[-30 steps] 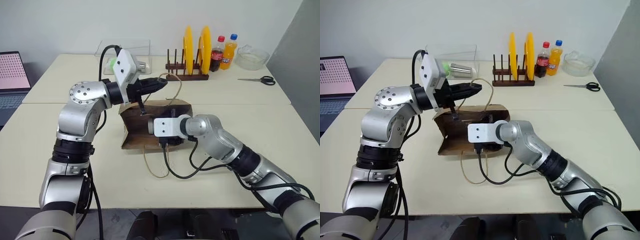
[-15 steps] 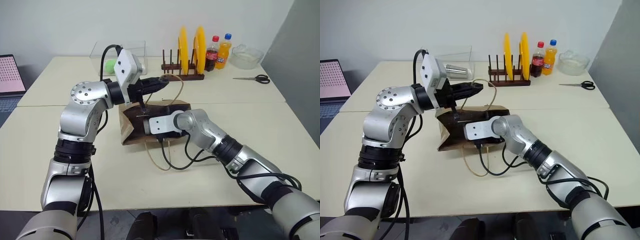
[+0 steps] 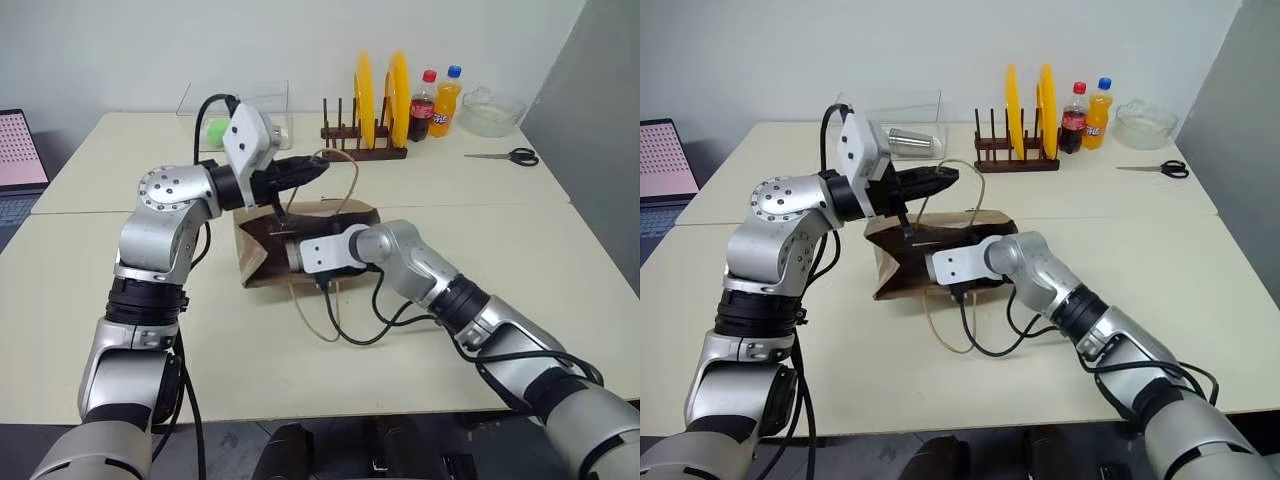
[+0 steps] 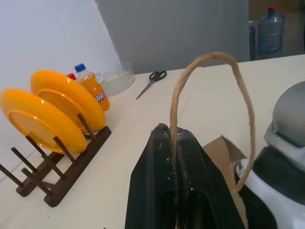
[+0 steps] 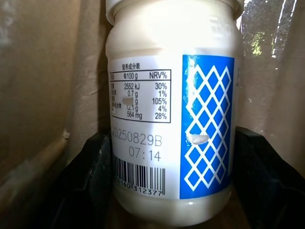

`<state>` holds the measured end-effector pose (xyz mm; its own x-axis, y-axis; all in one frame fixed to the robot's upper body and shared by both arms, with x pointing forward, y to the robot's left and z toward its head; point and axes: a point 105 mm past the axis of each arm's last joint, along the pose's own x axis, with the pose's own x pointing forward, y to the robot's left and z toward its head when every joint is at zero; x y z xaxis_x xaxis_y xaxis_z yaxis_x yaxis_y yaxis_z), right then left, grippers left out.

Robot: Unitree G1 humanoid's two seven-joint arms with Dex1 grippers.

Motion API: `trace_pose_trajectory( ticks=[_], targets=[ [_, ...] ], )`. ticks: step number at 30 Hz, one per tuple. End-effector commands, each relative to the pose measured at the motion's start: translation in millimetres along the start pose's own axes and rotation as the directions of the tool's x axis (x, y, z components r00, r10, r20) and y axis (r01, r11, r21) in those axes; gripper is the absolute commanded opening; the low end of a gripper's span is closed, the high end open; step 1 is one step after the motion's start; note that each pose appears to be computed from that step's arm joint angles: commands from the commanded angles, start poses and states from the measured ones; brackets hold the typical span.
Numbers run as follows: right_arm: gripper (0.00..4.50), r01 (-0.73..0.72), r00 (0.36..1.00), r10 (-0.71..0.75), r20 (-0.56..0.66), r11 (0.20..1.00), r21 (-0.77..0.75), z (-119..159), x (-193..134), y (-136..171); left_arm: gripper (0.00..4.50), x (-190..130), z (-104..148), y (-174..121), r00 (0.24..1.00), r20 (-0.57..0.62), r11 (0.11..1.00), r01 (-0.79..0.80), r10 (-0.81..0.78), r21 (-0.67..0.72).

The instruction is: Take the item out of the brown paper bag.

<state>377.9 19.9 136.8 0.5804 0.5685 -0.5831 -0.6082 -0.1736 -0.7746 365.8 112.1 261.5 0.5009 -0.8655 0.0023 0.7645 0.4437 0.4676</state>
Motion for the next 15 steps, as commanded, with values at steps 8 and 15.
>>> trace_pose_trajectory(
  ticks=[8,15],
  targets=[
    [3.02,0.058,0.981,-0.06,0.183,0.998,0.017,42.5,-50.8,-28.7,0.0,-8.7,-4.5,12.7,0.999,-0.009,0.997,-0.052,0.052,0.062],
    [3.02,0.044,0.962,-0.044,0.269,0.999,0.007,53.4,-76.6,-33.3,0.0,-7.5,-7.8,16.4,0.998,-0.014,0.996,-0.061,0.063,0.069]
  ],
)
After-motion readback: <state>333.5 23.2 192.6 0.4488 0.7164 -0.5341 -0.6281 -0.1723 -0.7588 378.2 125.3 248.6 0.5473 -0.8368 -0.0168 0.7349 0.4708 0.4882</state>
